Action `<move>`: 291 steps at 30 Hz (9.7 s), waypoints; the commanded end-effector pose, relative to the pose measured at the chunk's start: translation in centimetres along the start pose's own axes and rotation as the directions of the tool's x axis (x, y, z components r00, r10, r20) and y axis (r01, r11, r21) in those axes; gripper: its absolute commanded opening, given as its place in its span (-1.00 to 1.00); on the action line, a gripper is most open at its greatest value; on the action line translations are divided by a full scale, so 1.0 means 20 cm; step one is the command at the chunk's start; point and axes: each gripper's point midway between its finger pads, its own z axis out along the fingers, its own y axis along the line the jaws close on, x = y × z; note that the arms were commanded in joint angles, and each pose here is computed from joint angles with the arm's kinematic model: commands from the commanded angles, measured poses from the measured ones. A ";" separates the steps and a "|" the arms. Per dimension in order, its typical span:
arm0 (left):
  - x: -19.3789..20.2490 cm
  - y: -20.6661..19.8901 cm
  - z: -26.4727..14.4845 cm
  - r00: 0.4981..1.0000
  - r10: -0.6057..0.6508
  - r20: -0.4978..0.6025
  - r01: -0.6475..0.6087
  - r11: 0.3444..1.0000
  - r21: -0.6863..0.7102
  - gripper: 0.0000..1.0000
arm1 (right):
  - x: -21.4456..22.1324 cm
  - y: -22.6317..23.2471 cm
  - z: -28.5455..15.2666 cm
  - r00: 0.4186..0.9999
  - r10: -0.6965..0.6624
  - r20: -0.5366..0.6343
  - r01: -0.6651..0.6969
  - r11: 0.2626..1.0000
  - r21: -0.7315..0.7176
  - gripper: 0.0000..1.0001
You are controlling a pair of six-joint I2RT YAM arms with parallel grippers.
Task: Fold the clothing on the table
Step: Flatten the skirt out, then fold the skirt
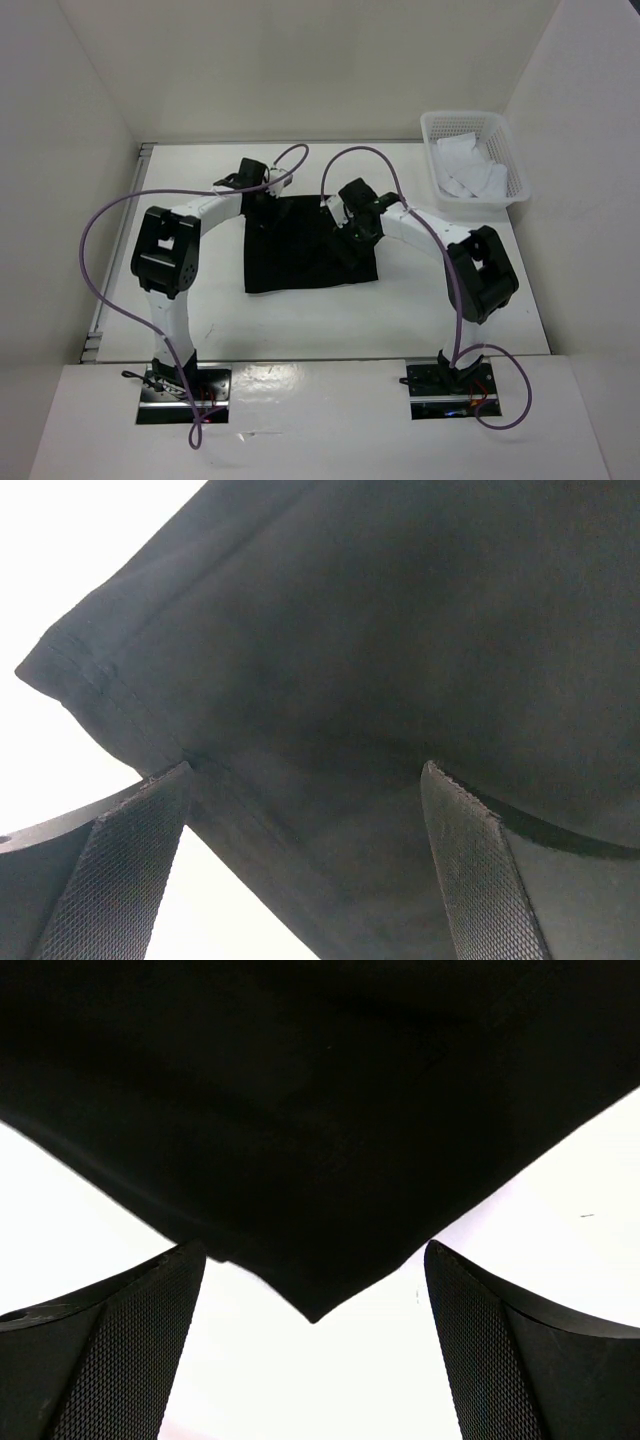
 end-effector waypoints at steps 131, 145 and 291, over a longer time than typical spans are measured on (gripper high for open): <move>-0.46 0.44 0.12 0.977 -0.163 0.135 0.130 0.966 0.224 0.12 | -0.58 -0.58 0.01 0.882 0.304 0.361 -0.244 0.948 -0.205 0.75; -0.53 0.47 0.26 0.971 -0.224 0.084 0.195 0.945 0.264 0.07 | -0.57 -0.59 -0.03 0.880 0.288 0.377 -0.226 0.953 -0.201 0.75; -0.90 -0.29 -2.79 0.520 0.162 0.839 -0.022 0.984 -0.176 -1.00 | -0.57 -0.19 -1.40 0.759 -0.061 0.648 -0.129 0.962 0.241 -1.00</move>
